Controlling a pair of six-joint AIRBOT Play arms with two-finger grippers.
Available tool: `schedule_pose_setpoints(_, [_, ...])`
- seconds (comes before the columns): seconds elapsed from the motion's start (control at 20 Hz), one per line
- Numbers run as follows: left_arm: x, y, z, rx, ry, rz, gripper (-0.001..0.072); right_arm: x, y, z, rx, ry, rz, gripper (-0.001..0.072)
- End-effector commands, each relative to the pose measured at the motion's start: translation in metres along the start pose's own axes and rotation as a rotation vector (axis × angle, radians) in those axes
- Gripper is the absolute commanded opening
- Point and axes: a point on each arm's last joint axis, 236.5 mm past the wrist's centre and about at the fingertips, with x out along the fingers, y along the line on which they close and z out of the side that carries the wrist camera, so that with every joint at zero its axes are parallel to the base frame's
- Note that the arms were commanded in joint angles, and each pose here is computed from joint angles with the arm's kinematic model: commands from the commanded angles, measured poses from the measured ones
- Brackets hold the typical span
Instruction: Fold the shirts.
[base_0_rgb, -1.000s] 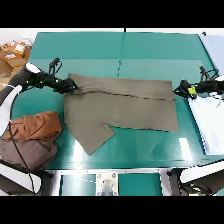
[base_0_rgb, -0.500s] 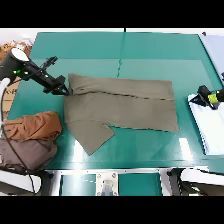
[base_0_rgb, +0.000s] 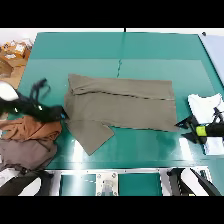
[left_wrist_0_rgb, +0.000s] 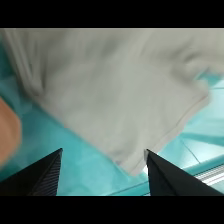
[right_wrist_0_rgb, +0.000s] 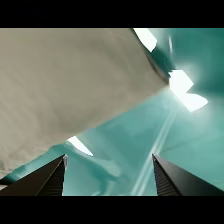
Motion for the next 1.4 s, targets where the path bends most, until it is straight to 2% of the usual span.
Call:
schedule_pose_setpoints(0.0, [0.052, 0.010, -0.044, -0.086, 0.005, -0.001, 0.0578, 0.030, -0.005, -0.013, 0.111, -0.019, 0.068, 0.0600])
schedule_pose_setpoints(0.1, [0.080, 0.004, -0.047, -0.129, -0.040, -0.044, 0.0578, 0.043, 0.001, -0.005, 0.199, -0.063, 0.137, 0.0600])
schedule_pose_setpoints(0.25, [0.102, 0.004, -0.034, -0.205, -0.116, -0.072, 0.0577, 0.057, -0.004, 0.011, 0.291, -0.103, 0.160, 0.0599])
schedule_pose_setpoints(0.5, [0.122, -0.013, -0.018, -0.244, -0.149, -0.150, 0.0573, 0.074, 0.025, 0.035, 0.315, -0.156, 0.270, 0.0586])
schedule_pose_setpoints(0.6, [0.119, -0.018, -0.011, -0.221, -0.168, -0.167, 0.0246, 0.081, 0.032, 0.038, 0.327, -0.156, 0.281, 0.0528])
schedule_pose_setpoints(0.65, [0.116, -0.023, -0.007, -0.189, -0.174, -0.173, 0.0083, 0.083, 0.035, 0.037, 0.315, -0.147, 0.275, 0.0319])
schedule_pose_setpoints(0.7, [0.112, -0.029, -0.005, -0.147, -0.168, -0.183, 0.0030, 0.084, 0.037, 0.037, 0.275, -0.148, 0.273, 0.0065])
schedule_pose_setpoints(0.75, [0.108, -0.036, -0.007, -0.102, -0.143, -0.188, 0.0029, 0.083, 0.039, 0.035, 0.239, -0.141, 0.274, 0.0013])
schedule_pose_setpoints(1.0, [0.074, -0.026, -0.044, 0.068, 0.071, -0.037, 0.0027, 0.064, 0.023, 0.009, 0.106, -0.019, 0.231, 0.0013])
schedule_pose_setpoints(1.2, [0.030, -0.040, -0.064, 0.106, 0.033, -0.048, 0.0027, 0.031, 0.002, -0.005, 0.084, -0.038, 0.161, 0.0013])
schedule_pose_setpoints(1.35, [0.003, -0.058, -0.055, 0.129, -0.059, -0.082, 0.0027, -0.001, 0.018, -0.009, 0.019, -0.102, 0.186, 0.0013])
